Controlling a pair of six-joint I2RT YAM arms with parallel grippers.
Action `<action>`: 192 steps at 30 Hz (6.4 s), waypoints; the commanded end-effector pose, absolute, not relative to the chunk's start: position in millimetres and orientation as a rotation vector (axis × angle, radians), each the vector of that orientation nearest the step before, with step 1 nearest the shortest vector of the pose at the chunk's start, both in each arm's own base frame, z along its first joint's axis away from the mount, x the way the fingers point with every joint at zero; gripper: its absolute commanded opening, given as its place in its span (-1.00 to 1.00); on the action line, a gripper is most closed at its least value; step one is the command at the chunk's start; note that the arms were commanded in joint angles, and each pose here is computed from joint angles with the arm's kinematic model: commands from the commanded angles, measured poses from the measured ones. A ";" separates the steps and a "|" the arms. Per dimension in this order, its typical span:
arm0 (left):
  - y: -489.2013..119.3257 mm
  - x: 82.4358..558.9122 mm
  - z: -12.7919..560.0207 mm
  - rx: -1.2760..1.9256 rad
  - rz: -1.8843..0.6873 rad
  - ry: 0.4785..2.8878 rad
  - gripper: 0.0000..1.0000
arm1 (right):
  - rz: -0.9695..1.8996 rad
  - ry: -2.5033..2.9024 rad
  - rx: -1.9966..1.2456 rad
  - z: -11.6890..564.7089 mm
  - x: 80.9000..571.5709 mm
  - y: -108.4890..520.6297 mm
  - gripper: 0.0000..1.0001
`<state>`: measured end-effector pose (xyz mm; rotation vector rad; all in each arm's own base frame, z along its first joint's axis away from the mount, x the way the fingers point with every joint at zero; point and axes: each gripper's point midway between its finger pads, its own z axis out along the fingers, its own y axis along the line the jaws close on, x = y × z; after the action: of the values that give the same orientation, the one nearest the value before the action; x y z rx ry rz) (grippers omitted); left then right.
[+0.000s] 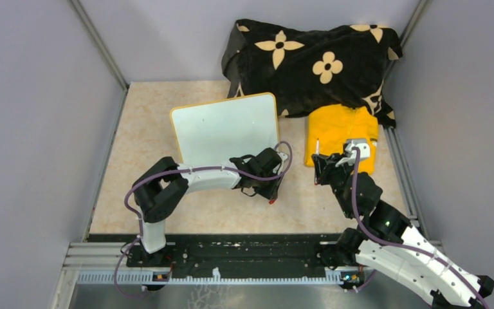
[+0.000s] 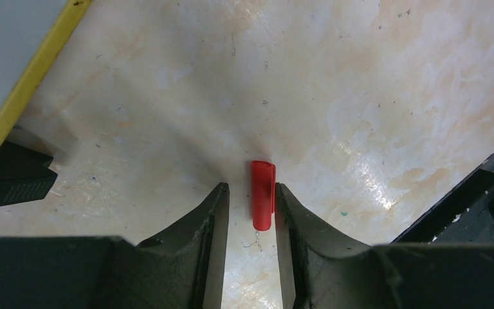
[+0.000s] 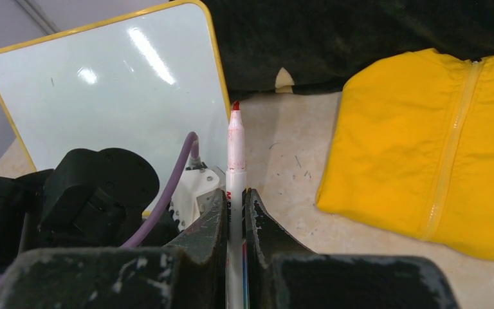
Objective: Write a sentence on the whiteboard
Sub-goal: Place the pen cap at the center of the board, then write a sentence on the whiteboard.
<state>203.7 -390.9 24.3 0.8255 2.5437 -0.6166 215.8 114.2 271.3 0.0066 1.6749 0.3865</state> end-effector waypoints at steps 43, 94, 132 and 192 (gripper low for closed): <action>-280.2 235.4 348.9 0.438 -1.062 1.502 0.97 | 1.016 1.483 -0.656 339.4 192.2 293.6 -1.00; -278.3 169.0 360.5 0.656 -1.715 1.327 -0.22 | 1.270 1.418 -0.761 355.2 159.5 317.9 -1.00; -282.0 167.5 356.9 0.683 -1.748 1.344 -1.00 | 1.298 1.436 -0.780 351.2 153.3 320.9 -1.00; -183.2 226.8 456.3 -0.382 -1.732 0.953 -1.00 | 1.732 1.241 -0.340 479.2 188.9 359.1 -0.25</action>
<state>229.1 -185.9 453.5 -0.3796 0.9608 -1.7453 201.5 362.5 449.5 -0.3026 1.3227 1.6662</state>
